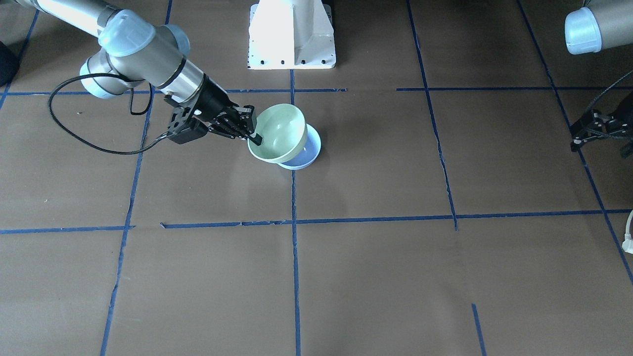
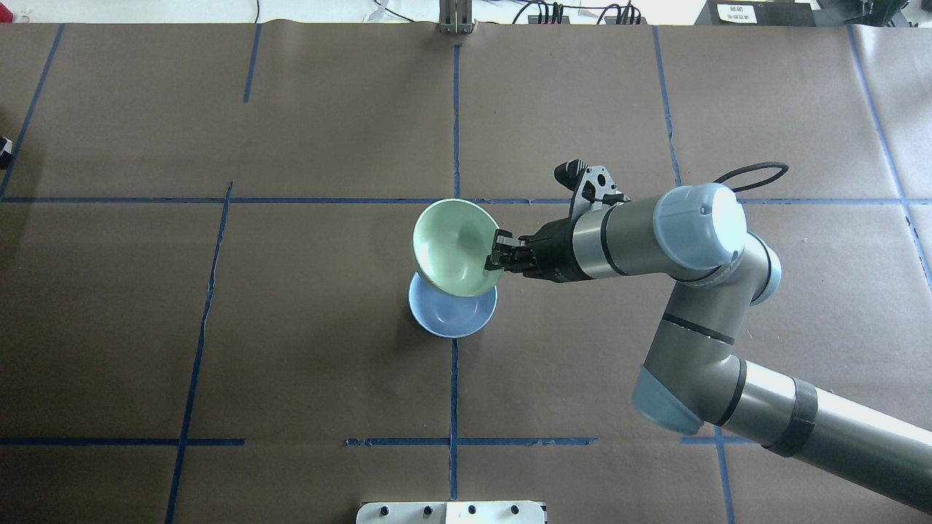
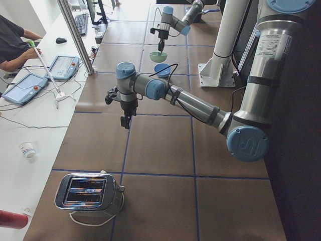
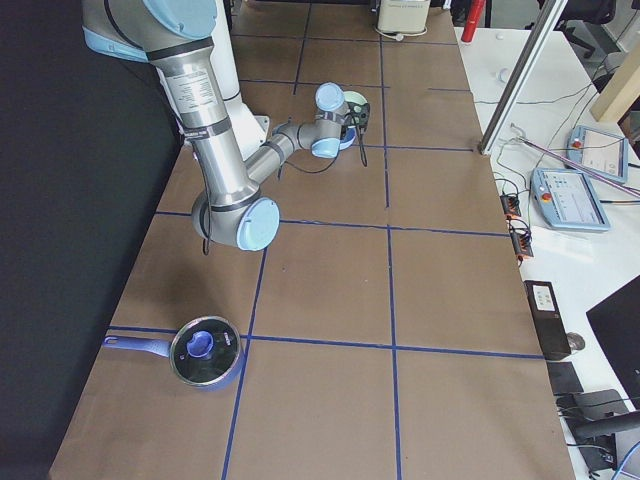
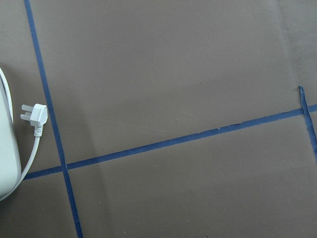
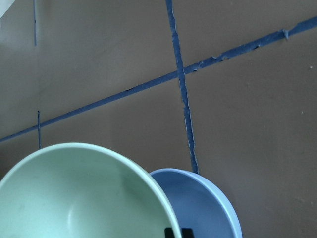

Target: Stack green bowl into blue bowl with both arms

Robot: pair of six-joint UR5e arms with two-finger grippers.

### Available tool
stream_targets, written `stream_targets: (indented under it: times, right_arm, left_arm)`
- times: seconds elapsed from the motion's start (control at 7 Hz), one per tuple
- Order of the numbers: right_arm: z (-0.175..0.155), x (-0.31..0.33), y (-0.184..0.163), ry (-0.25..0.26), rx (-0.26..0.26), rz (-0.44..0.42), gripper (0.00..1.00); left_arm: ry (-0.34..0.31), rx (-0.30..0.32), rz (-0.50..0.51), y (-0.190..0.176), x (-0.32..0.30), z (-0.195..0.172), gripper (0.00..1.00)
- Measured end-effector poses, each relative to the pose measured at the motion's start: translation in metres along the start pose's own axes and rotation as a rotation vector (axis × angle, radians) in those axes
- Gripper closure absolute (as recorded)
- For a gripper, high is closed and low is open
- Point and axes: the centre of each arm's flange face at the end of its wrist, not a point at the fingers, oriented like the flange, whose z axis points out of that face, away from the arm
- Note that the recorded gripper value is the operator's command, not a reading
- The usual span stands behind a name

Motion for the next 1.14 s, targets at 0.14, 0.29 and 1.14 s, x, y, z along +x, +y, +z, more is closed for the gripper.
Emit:
stream_targets:
  times: [0.14, 0.29, 1.14]
  right_arm:
    - [0.01, 0.001, 0.012, 0.007, 0.0, -0.003, 0.99]
    - [0.017, 0.002, 0.019, 0.014, 0.006, -0.004, 0.97]
    - [-0.002, 0.003, -0.011, 0.009, 0.071, -0.002, 0.0]
  left_arm:
    - [-0.001, 0.002, -0.008, 0.002, -0.002, 0.0, 0.0]
    - [-0.002, 0.006, -0.01, 0.002, -0.002, -0.001, 0.0]
    - [-0.005, 0.013, -0.002, 0.004, -0.001, -0.004, 0.0]
